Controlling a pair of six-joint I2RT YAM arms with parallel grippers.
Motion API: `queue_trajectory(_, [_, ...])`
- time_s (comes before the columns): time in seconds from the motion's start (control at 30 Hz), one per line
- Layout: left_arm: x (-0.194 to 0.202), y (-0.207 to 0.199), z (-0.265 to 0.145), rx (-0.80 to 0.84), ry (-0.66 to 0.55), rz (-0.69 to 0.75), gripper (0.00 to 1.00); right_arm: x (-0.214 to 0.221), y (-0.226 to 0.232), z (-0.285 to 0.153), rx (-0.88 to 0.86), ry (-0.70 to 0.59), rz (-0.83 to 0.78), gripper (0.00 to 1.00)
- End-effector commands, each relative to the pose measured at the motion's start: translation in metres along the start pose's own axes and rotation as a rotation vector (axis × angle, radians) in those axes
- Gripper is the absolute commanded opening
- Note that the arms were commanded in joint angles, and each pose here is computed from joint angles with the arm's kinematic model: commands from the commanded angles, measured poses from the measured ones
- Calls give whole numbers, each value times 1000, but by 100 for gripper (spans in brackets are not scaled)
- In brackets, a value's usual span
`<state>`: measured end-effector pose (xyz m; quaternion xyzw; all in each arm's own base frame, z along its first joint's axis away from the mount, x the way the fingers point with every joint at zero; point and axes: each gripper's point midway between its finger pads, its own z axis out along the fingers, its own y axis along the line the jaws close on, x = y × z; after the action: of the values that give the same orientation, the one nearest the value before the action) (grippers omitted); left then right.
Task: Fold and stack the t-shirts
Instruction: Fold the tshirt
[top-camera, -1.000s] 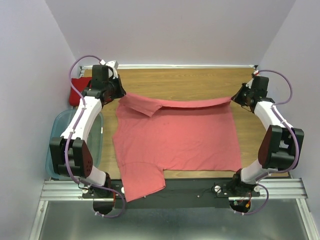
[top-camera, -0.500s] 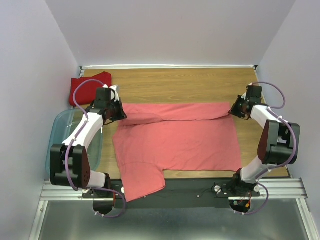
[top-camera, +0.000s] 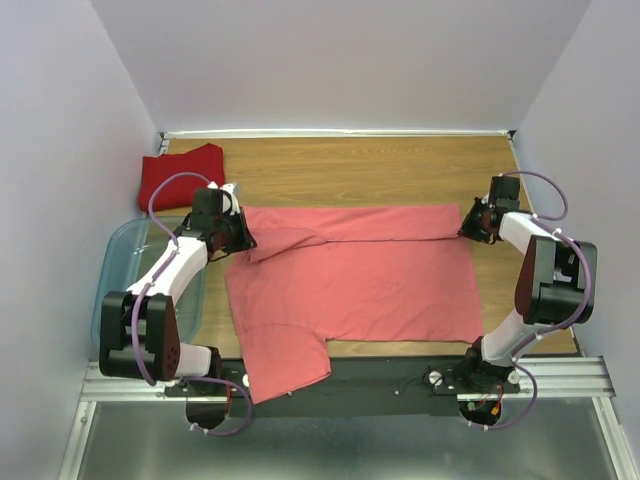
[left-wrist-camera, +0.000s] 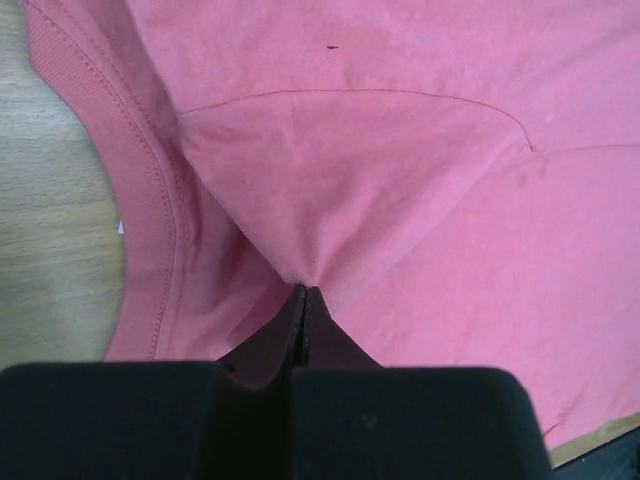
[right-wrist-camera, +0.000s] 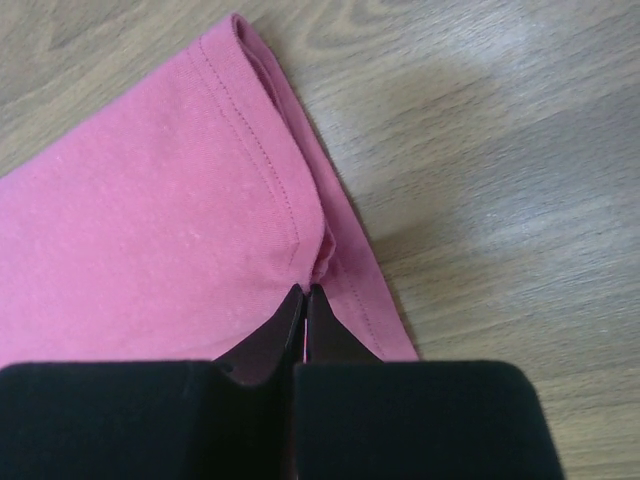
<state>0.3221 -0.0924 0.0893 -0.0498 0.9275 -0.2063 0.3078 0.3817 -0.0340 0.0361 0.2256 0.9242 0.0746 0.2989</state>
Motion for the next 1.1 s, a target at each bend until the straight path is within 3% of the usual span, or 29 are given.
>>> queue_trajectory(0.0, [-11,-12,-10,56,-50,12,0,4,-16,0,68,10,4,6])
queue_trajectory(0.07, [-12,-12,-12,57,-57,12,0,4,-16,-1,69,8,4,9])
queue_trajectory(0.1, [-12,-12,-12,54,-60,13,0,3,-14,-3,63,4,5,16])
queue_trajectory(0.2, [-14,-11,-10,51,-66,9,0,-2,-6,-9,26,-9,3,26])
queue_trajectory(0.23, [-15,-12,-8,57,-66,8,0,-7,0,-15,1,-26,-2,37])
queue_trajectory(0.4, [-41,-19,2,77,-102,5,0,-23,35,-42,-94,-96,-51,55])
queue_trajectory(0.63, [-97,-25,37,67,-137,26,0,-5,142,-68,-279,-146,-332,57])
queue_trajectory(0.9, [-146,-33,91,56,-147,56,0,67,272,-69,-574,-111,-693,56])
queue_trajectory(1.07, [-155,-35,122,42,-134,76,0,124,336,-65,-703,-69,-902,56])
